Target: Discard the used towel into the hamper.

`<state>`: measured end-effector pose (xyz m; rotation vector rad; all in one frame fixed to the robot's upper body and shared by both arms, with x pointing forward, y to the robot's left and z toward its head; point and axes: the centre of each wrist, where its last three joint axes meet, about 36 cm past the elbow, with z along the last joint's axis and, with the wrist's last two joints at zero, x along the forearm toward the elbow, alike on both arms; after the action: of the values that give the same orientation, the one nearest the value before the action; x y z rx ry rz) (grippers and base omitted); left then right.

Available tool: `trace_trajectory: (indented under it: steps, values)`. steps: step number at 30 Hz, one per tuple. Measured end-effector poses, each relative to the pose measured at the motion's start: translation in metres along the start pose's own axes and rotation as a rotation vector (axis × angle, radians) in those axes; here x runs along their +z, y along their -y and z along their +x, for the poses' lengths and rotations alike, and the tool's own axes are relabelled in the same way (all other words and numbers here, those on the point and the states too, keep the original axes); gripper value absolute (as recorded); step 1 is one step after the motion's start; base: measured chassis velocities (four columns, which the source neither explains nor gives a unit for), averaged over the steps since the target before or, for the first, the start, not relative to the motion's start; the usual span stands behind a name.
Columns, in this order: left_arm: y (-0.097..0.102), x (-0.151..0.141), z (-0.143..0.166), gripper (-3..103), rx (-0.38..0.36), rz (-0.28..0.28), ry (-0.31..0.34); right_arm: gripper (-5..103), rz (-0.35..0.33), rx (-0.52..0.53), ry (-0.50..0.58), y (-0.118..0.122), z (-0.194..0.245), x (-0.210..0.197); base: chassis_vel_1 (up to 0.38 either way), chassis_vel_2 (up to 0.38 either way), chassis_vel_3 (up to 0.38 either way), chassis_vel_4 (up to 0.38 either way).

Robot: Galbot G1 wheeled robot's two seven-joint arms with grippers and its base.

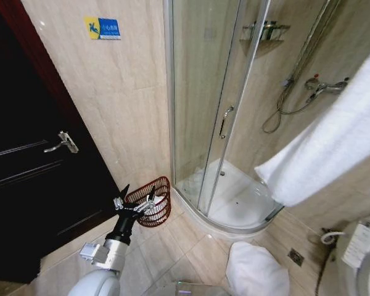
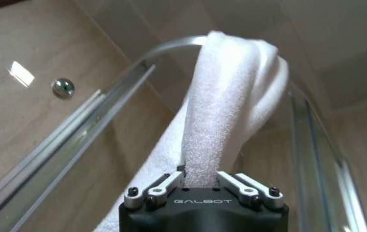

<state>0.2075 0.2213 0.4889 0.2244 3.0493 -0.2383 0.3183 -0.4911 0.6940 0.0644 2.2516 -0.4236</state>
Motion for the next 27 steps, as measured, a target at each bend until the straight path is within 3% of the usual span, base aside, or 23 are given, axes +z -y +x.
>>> trace_trajectory:
  steps: [6,14,19,27]
  values:
    - [0.0,0.0,0.0,100,0.0,0.0,0.0,9,-0.043,0.021,-0.044,-0.031,0.056,-0.002,0.0,0.0,0.0,0.0]
    - [0.0,0.0,0.0,100,0.0,0.0,0.0,9,-0.034,0.032,-0.075,-0.062,0.109,0.006,0.0,0.0,0.0,0.0]
    - [0.0,0.0,0.0,100,0.0,0.0,0.0,9,-0.025,0.031,-0.124,-0.068,0.131,0.019,0.0,0.0,0.0,0.0]
    - [0.0,0.0,0.0,100,0.0,0.0,0.0,9,-0.041,0.104,-0.166,-0.097,0.17,0.04,0.0,0.0,0.0,0.0]
